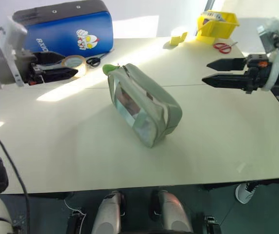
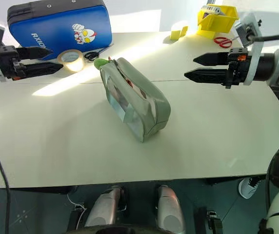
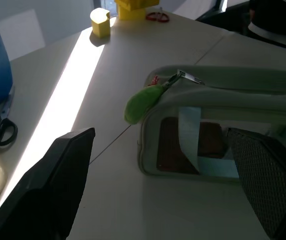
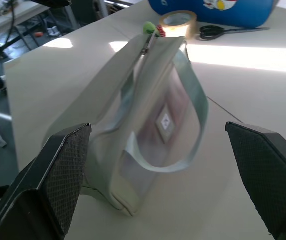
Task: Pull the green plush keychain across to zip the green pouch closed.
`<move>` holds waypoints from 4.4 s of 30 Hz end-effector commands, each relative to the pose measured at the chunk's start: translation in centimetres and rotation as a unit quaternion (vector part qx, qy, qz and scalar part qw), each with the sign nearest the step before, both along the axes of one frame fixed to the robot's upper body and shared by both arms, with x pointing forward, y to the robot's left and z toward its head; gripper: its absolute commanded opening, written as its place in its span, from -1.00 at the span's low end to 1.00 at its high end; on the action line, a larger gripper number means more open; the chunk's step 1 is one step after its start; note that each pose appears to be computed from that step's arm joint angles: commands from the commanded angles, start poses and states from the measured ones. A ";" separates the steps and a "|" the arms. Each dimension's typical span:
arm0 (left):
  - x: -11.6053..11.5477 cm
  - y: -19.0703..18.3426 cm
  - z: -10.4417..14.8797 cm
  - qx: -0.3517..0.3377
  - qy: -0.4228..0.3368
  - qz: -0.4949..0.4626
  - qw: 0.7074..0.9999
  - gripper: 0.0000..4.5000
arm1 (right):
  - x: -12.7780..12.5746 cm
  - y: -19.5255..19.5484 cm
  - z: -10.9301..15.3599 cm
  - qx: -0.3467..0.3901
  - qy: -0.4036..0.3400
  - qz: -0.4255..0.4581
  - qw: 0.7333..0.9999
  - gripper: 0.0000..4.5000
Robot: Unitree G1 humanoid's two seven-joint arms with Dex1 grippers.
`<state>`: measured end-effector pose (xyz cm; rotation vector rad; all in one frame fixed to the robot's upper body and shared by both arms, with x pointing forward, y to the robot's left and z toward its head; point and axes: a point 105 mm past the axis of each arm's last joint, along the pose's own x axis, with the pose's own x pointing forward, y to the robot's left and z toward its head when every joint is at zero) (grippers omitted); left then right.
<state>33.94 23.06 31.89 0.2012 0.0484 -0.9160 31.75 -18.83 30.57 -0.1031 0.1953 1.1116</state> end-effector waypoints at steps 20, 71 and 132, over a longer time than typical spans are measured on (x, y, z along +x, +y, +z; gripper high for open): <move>-5.4 -6.7 0.5 0.084 -0.029 -0.176 0.980 0.98 | 4.8 7.2 -0.4 -0.055 0.024 -0.041 0.997 1.00; -5.2 -7.5 -0.2 0.045 -0.043 -0.153 0.986 1.00 | 11.7 12.5 1.5 -0.225 -0.262 0.017 0.938 0.76; 3.9 -0.9 -4.6 -0.116 -0.039 0.091 0.988 -0.96 | 8.7 16.6 -3.4 -0.204 -0.233 0.111 0.944 -1.00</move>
